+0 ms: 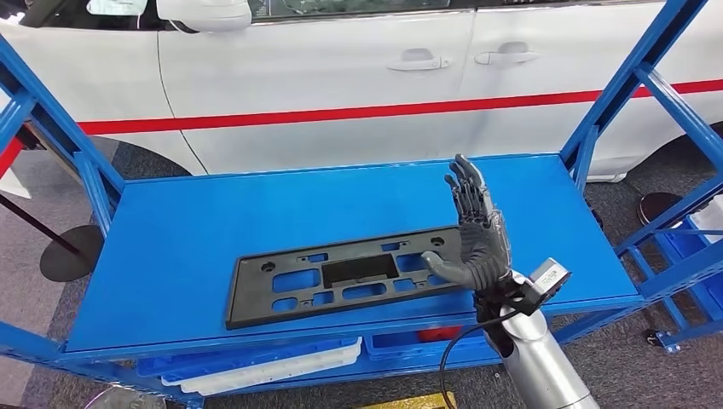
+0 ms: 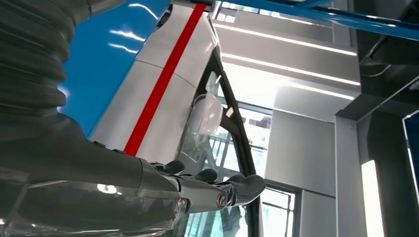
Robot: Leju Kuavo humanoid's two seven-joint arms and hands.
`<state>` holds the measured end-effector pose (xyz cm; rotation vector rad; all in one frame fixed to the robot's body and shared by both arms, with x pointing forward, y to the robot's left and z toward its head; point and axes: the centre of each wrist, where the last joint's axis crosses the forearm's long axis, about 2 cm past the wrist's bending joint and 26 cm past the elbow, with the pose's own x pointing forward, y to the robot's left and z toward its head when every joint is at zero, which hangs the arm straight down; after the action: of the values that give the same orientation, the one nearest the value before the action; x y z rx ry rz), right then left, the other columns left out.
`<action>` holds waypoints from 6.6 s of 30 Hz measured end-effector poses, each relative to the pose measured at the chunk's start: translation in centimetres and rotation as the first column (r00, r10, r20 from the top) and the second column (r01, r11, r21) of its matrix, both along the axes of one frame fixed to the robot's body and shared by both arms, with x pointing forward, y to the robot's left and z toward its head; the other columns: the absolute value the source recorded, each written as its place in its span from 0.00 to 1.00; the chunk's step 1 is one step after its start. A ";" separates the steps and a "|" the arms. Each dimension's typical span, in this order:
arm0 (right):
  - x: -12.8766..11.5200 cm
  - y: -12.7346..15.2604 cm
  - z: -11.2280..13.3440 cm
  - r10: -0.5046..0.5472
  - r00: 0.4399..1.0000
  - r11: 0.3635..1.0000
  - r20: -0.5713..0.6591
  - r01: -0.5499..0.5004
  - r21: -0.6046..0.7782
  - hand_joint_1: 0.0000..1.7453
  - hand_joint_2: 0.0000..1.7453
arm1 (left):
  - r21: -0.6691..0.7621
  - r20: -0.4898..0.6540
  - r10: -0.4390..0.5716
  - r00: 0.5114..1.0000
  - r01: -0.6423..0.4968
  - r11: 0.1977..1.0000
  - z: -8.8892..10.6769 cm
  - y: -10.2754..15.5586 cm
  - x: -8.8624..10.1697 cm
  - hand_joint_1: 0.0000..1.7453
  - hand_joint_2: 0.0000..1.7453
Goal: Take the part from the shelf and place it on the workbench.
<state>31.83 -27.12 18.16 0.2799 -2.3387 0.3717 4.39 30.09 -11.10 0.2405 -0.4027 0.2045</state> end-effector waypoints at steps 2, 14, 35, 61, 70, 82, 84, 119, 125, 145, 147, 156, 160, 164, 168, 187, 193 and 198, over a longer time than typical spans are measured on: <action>0.0 -0.1 0.2 0.005 1.000 1.000 0.003 -0.005 0.010 0.00 1.00 | 0.000 0.002 0.000 1.000 0.000 1.000 0.0 0.0 0.1 0.00 0.00; -0.5 -1.1 -0.3 0.132 0.991 0.975 -0.022 -0.134 -0.178 0.00 1.00 | -0.012 0.000 0.001 1.000 -0.001 1.000 0.0 -0.2 0.1 0.00 0.00; -14.3 -3.2 -6.1 -0.041 0.999 0.810 0.008 0.038 -0.585 0.00 1.00 | -0.021 0.006 -0.045 0.999 0.045 0.999 0.0 -0.2 0.0 0.00 0.00; -10.5 3.9 -6.4 -0.120 0.910 0.674 0.396 0.367 -0.641 0.00 1.00 | -0.004 0.016 -0.078 0.997 0.078 0.997 0.0 -0.2 0.4 0.00 0.00; -7.7 7.3 -7.2 -0.090 0.903 0.653 0.419 0.371 -0.660 0.00 1.00 | -0.003 0.015 -0.087 0.996 0.087 0.996 0.1 -0.3 0.5 0.00 0.00; -4.0 11.3 -6.5 -0.066 0.898 0.650 0.435 0.369 -0.664 0.00 1.00 | -0.001 0.014 -0.085 0.996 0.085 0.996 0.0 -0.5 0.4 0.00 0.00; -3.6 11.9 -6.6 -0.061 0.899 0.644 0.433 0.367 -0.671 0.00 1.00 | 0.001 0.015 -0.085 0.996 0.085 0.996 0.0 -0.4 0.3 0.00 0.00; -0.7 16.2 -7.0 0.024 0.740 0.326 0.672 0.629 -0.705 0.00 1.00 | 0.016 0.026 -0.086 0.996 0.086 0.996 0.0 -0.2 0.3 0.00 0.00; 0.6 15.8 -6.9 0.033 0.706 0.218 0.707 0.686 -0.695 0.99 1.00 | 0.021 0.035 -0.068 0.997 0.067 0.998 0.0 -0.2 0.3 0.00 0.00; 2.9 13.7 -8.1 -0.126 0.722 -0.046 0.680 0.681 -0.731 0.99 1.00 | 0.015 0.048 -0.056 0.997 0.055 0.998 0.0 -0.5 -0.3 0.00 0.00; 3.0 13.6 -8.1 -0.132 0.722 -0.053 0.679 0.679 -0.732 1.00 1.00 | 0.016 0.050 -0.055 0.997 0.054 0.998 0.0 -0.5 -0.3 0.00 0.00; 3.8 12.6 -8.0 -0.156 0.721 -0.058 0.675 0.675 -0.735 0.98 1.00 | 0.042 0.122 -0.063 0.991 0.058 0.997 0.0 -0.4 -0.2 0.00 1.00; 3.5 12.3 -7.9 -0.181 0.736 0.041 0.653 0.669 -0.742 0.98 1.00 | 0.051 0.168 -0.049 0.985 0.041 0.998 0.0 -0.3 -0.2 0.00 1.00; 3.9 11.6 -5.0 -0.257 0.766 0.361 0.589 0.641 -0.677 0.98 1.00 | 0.011 0.224 -0.029 0.974 0.027 1.000 0.0 -0.4 -0.1 0.00 1.00; 3.7 9.7 0.1 -0.322 0.797 0.731 0.510 0.552 -0.402 0.98 1.00 | -0.041 0.280 0.014 0.960 -0.002 0.999 0.0 -0.4 0.2 0.00 1.00; -4.3 6.7 15.5 0.480 0.718 0.727 0.504 -0.647 0.228 0.98 1.00 | -0.091 0.313 0.094 0.945 -0.069 0.993 0.1 -0.1 0.8 0.00 1.00; -2.7 6.0 14.8 0.533 0.746 0.720 0.400 -0.648 0.249 0.98 1.00 | -0.080 0.250 0.093 0.964 -0.075 0.994 0.0 0.3 0.5 0.00 1.00; -2.2 6.0 12.2 0.527 0.794 0.762 0.302 -0.599 0.246 0.98 1.00 | -0.080 0.192 0.081 0.978 -0.067 0.995 0.0 0.8 0.4 0.00 1.00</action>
<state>29.59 -21.16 30.34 1.1917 -2.4836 0.3002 4.75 30.91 -11.07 0.1641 -0.5800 0.3168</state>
